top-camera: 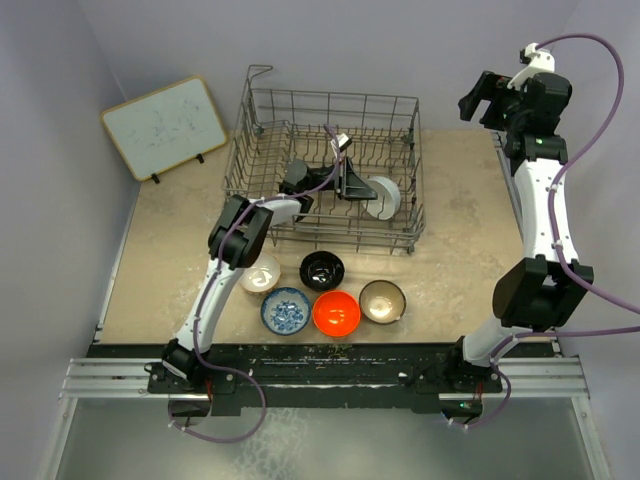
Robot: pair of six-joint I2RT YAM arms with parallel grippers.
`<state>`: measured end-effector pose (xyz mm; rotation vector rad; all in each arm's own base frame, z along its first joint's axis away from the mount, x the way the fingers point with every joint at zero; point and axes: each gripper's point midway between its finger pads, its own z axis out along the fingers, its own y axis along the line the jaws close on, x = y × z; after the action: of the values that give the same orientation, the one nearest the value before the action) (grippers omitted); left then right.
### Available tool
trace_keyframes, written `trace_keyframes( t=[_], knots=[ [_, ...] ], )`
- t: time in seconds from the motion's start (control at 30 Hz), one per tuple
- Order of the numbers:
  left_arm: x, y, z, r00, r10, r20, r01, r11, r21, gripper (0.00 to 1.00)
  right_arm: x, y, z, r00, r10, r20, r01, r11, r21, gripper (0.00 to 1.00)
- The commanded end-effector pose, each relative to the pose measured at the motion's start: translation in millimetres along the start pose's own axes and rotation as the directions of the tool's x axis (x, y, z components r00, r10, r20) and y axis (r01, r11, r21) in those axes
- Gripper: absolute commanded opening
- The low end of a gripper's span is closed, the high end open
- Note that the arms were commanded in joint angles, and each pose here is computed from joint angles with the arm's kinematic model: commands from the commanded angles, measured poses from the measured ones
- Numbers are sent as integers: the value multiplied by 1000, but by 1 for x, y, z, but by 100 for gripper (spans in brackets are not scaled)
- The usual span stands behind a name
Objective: Load the bowls into the dish rack
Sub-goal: Place the bowl in the dish rack.
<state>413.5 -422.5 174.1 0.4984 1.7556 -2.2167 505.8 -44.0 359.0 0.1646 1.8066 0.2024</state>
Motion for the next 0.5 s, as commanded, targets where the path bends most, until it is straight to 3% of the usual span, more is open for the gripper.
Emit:
trace_keyframes(
  t=[0.0, 0.47],
  knots=[
    [-10, 25, -32, 999, -12, 49, 15, 998, -58, 33, -27, 8, -12, 997, -16, 74, 18, 1000, -21, 98],
    [-25, -12, -37, 996, 93, 9, -91, 989, -117, 62, -29, 7, -12, 997, -18, 76, 19, 1000, -16, 99]
  ],
)
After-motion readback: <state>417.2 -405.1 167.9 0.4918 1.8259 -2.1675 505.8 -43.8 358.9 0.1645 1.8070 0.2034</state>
